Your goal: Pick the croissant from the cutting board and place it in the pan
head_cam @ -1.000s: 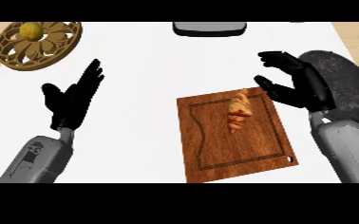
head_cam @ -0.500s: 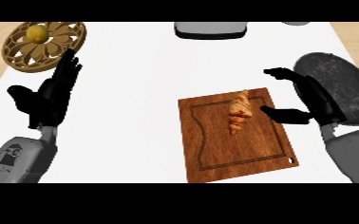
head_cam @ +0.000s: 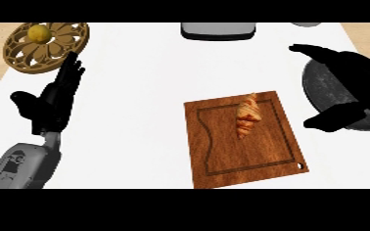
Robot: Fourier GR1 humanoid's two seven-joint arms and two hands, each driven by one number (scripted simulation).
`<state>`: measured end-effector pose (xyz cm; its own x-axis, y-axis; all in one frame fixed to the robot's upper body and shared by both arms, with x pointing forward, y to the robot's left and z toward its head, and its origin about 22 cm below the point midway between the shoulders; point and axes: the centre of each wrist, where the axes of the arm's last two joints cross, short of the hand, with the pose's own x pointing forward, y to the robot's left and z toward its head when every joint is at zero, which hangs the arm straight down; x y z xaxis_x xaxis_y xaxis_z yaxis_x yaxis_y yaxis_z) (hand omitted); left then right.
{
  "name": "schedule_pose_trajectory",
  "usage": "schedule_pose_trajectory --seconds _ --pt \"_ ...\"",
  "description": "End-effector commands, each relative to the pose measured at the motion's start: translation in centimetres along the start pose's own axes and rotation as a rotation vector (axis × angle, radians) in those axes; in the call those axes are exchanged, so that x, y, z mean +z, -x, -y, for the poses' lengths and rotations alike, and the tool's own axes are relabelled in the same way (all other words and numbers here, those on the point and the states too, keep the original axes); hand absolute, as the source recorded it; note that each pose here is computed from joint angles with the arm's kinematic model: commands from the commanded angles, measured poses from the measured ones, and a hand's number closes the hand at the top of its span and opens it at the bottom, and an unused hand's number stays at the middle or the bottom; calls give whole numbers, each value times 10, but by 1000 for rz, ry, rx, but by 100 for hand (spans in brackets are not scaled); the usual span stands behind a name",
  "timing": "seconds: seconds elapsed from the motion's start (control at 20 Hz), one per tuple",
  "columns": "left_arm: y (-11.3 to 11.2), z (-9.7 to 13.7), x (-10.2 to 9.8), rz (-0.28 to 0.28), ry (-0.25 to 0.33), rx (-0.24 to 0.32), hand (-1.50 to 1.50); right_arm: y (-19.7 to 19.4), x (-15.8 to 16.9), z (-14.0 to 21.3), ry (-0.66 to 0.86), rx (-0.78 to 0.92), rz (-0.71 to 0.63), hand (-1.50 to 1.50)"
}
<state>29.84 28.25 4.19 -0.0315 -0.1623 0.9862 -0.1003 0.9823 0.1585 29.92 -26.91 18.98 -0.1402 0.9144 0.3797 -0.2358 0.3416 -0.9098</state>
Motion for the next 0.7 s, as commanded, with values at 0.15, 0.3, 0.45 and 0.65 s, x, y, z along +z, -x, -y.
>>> schedule_pose_trajectory --seconds 0.15,0.3,0.45,0.65 --pt "2 1 2 4 16 -6 0 -78 -5 54 -109 132 -81 -150" --pt "-12 16 3 23 24 -1 0 -89 -35 51 -107 189 -76 -150" --pt "-16 -11 -9 9 21 -1 0 -118 -51 38 -120 231 -94 -150" --pt "-8 1 3 5 21 6 0 -136 -71 2 -186 144 -65 -150"
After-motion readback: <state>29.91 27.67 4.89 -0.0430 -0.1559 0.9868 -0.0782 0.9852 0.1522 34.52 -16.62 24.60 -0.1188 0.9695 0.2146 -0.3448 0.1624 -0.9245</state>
